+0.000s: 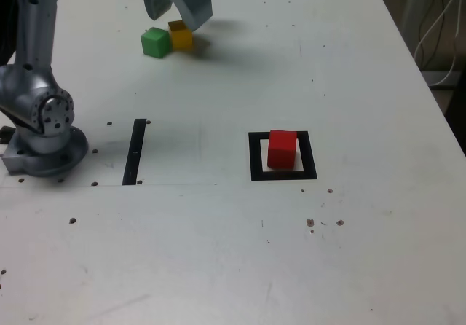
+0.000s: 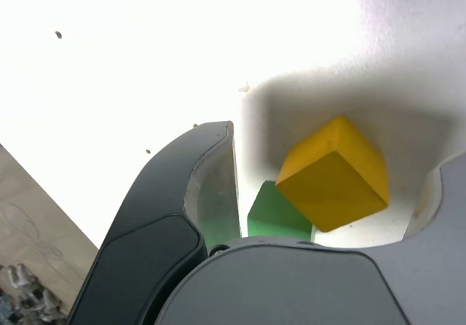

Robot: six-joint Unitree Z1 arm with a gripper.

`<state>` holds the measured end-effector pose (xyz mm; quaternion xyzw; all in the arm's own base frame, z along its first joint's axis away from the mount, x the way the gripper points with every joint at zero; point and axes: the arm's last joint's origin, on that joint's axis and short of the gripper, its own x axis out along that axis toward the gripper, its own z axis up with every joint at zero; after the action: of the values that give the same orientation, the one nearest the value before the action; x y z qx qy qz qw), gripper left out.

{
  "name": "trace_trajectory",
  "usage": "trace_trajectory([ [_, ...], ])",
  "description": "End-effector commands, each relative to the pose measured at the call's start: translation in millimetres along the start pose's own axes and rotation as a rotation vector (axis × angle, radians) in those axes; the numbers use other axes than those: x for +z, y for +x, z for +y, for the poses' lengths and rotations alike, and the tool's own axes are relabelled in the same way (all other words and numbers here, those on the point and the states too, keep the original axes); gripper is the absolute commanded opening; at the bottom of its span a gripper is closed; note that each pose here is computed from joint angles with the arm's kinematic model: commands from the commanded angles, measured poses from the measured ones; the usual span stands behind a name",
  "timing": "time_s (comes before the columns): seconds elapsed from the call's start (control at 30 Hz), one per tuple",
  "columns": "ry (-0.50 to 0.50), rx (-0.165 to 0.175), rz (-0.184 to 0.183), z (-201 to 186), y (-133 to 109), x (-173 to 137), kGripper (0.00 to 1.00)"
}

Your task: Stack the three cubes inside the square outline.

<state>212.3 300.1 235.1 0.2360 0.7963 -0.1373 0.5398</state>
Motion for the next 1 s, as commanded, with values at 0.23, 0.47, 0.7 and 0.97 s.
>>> trace_trajectory([
  [0.23, 0.061, -0.008, 0.001, -5, -5, 1, 0.90],
  [0.47, 0.081, -0.016, 0.002, -5, 0, 5, 0.88],
  [0.7, 0.095, -0.027, 0.003, 0, 9, 13, 0.85],
  [0.97, 0.097, -0.029, 0.003, 0, 13, 15, 0.79],
])
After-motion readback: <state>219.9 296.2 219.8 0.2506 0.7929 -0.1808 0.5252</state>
